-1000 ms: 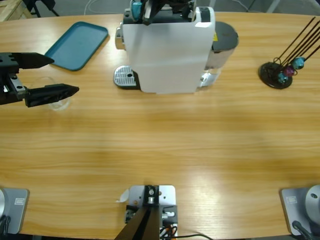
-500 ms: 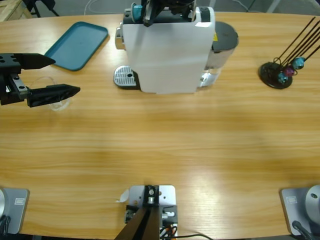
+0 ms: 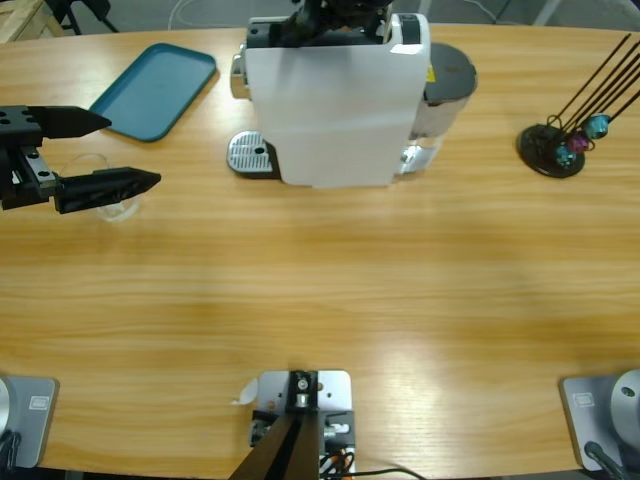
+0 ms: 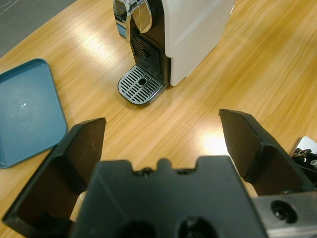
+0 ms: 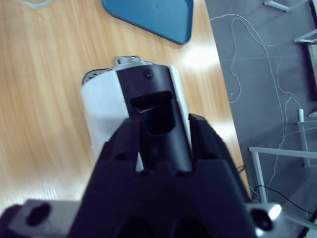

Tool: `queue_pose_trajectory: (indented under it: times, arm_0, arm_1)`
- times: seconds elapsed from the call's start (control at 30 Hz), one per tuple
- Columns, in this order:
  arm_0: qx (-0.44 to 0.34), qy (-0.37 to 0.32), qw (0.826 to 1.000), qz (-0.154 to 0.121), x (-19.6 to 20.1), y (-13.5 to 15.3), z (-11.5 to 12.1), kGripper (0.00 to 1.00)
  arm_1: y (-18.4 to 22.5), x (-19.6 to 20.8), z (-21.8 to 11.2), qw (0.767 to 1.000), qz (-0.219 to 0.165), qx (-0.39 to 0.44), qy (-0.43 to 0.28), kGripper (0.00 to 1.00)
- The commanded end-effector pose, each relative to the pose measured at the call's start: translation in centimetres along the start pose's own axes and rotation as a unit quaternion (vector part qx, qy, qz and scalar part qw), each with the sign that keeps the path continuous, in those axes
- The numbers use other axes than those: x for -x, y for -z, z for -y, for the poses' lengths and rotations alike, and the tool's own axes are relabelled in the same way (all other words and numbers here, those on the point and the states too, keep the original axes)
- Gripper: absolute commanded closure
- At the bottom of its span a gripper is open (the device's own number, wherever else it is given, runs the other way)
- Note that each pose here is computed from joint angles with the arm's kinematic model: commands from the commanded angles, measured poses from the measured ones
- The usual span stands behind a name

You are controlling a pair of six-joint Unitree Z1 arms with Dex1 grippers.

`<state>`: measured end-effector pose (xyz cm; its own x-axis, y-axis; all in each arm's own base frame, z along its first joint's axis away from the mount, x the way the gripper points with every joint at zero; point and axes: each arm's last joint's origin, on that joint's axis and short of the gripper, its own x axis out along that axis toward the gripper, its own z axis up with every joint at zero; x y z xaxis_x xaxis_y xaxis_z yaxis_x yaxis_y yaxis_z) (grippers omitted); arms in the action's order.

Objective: Pour coffee

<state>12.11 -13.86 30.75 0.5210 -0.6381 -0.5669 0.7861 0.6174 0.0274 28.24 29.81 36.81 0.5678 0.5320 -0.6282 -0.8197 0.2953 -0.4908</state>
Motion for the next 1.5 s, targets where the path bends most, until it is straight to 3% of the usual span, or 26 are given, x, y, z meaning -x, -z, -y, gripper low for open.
queue_pose_trajectory:
  times: [0.03,0.07,0.17,0.27,0.4,0.47,0.57,0.67,0.8,1.0,1.13,1.3,1.5]
  arm_0:
    - [0.010,-0.004,1.000,-0.020,-0.8,1.0,0.1,0.000]
    - [0.012,-0.004,1.000,-0.019,-0.7,0.9,0.1,0.000]
    - [0.020,-0.003,1.000,-0.016,-0.6,0.9,0.1,0.000]
    - [0.022,0.001,1.000,-0.022,-0.7,1.2,0.1,0.000]
    - [0.022,0.001,1.000,-0.010,-0.5,0.5,0.1,0.000]
    - [0.020,0.005,1.000,-0.004,-0.2,0.4,0.3,0.000]
    - [0.019,0.015,1.000,0.005,0.4,0.3,0.8,0.000]
    - [0.021,0.003,1.000,-0.004,0.4,0.3,0.6,0.000]
    - [0.020,-0.011,1.000,0.001,0.5,-0.3,0.5,0.000]
    - [0.022,-0.055,0.998,0.027,2.4,-0.6,0.0,0.000]
    - [0.029,-0.074,0.995,0.055,4.0,-0.8,-0.4,0.000]
    - [0.033,-0.107,0.993,0.043,4.0,-0.9,-0.7,0.000]
    - [0.033,-0.111,0.993,0.034,4.7,-0.8,-0.7,0.000]
  arm_1:
    - [-1.1,4.5,-0.5,0.998,0.045,-0.042,-0.014,0.799]
    - [-1.5,5.4,-0.8,0.997,0.052,-0.054,-0.020,0.994]
    - [-1.3,8.1,-2.5,0.989,0.070,-0.122,-0.032,1.000]
    - [0.5,9.4,-4.7,0.975,0.051,-0.215,-0.038,1.000]
    - [4.1,11.1,-6.3,0.917,0.037,-0.396,-0.008,1.000]
    - [5.3,11.9,-6.3,0.880,0.030,-0.471,0.044,1.000]
    - [5.8,12.5,-5.5,0.839,0.038,-0.529,0.123,1.000]
    - [5.2,11.5,-2.0,0.799,0.053,-0.571,0.183,1.000]
    - [3.5,8.7,1.4,0.761,0.081,-0.611,0.203,1.000]
    - [1.7,5.7,1.8,0.766,0.070,-0.612,0.183,1.000]
    - [0.1,5.7,0.9,0.775,0.082,-0.608,0.151,1.000]
    - [-3.6,5.9,-1.7,0.794,0.108,-0.589,0.104,1.000]
    - [-3.8,1.8,-3.5,0.811,0.070,-0.574,0.088,1.000]
